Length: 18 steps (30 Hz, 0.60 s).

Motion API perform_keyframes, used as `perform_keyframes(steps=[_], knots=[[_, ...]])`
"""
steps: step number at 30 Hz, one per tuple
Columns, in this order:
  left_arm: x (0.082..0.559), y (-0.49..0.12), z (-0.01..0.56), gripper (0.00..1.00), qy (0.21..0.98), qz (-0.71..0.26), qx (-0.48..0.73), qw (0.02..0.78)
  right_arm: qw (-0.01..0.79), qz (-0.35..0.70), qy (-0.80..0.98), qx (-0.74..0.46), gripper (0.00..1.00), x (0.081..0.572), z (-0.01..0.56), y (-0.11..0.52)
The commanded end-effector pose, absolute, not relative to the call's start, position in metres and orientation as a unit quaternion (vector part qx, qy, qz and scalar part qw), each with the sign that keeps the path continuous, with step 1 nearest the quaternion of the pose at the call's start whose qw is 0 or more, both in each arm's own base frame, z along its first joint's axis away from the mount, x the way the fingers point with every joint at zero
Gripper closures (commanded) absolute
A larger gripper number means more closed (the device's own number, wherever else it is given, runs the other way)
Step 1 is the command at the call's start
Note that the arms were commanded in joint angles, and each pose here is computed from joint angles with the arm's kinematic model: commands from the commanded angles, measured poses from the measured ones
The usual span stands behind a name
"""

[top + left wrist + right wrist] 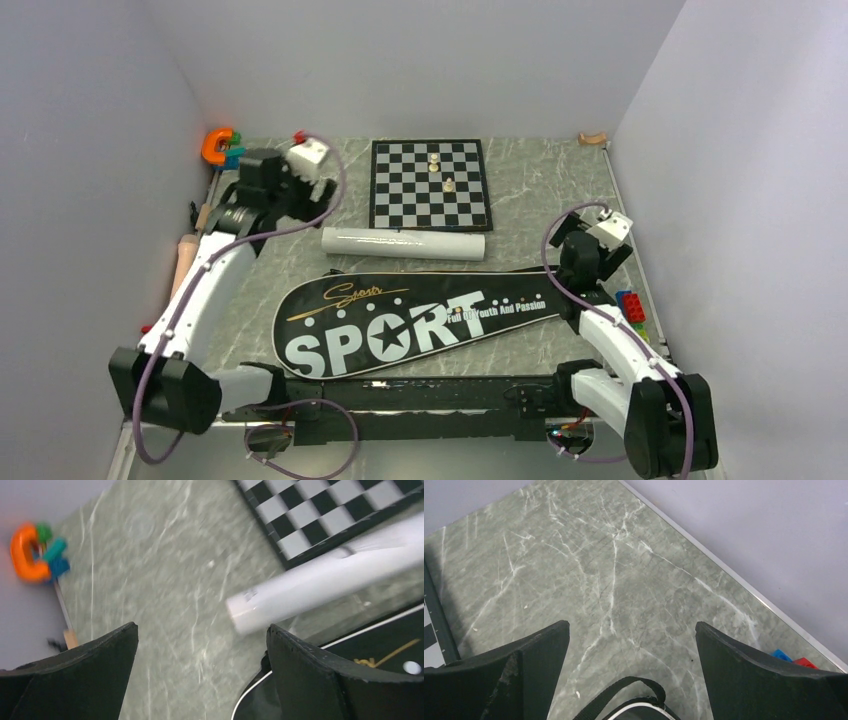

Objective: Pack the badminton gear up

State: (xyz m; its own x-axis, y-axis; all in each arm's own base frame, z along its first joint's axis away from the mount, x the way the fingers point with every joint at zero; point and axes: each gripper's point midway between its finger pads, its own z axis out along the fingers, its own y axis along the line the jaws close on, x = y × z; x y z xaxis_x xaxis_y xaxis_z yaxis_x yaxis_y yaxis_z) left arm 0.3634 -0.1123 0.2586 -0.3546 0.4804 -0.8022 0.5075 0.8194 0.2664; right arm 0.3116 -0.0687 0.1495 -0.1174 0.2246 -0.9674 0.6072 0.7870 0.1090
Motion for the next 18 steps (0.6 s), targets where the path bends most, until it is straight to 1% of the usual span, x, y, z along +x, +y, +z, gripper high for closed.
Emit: perform_keyframes(steps=[1, 7, 11, 15, 18], knots=[[0.364, -0.065, 0.233, 0.01, 0.829, -0.045, 0.188, 0.525, 0.655, -0.164, 0.686, 0.272, 0.00, 0.323, 0.167, -0.074], [0.354, -0.024, 0.181, 0.01, 0.815, -0.011, 0.137, 0.563, 0.640, -0.171, 0.704, 0.256, 0.00, 0.328, 0.143, -0.072], [0.354, -0.018, 0.156, 0.01, 0.812, -0.006, 0.116, 0.572, 0.646, -0.174, 0.700, 0.250, 0.00, 0.328, 0.135, -0.072], [0.356, -0.013, 0.143, 0.01, 0.800, 0.006, 0.103, 0.591, 0.673, -0.148, 0.686, 0.231, 0.00, 0.330, 0.136, -0.064], [0.360, -0.009, 0.143, 0.01, 0.781, 0.020, 0.098, 0.617, 0.666, -0.148, 0.694, 0.228, 0.00, 0.338, 0.127, -0.062]])
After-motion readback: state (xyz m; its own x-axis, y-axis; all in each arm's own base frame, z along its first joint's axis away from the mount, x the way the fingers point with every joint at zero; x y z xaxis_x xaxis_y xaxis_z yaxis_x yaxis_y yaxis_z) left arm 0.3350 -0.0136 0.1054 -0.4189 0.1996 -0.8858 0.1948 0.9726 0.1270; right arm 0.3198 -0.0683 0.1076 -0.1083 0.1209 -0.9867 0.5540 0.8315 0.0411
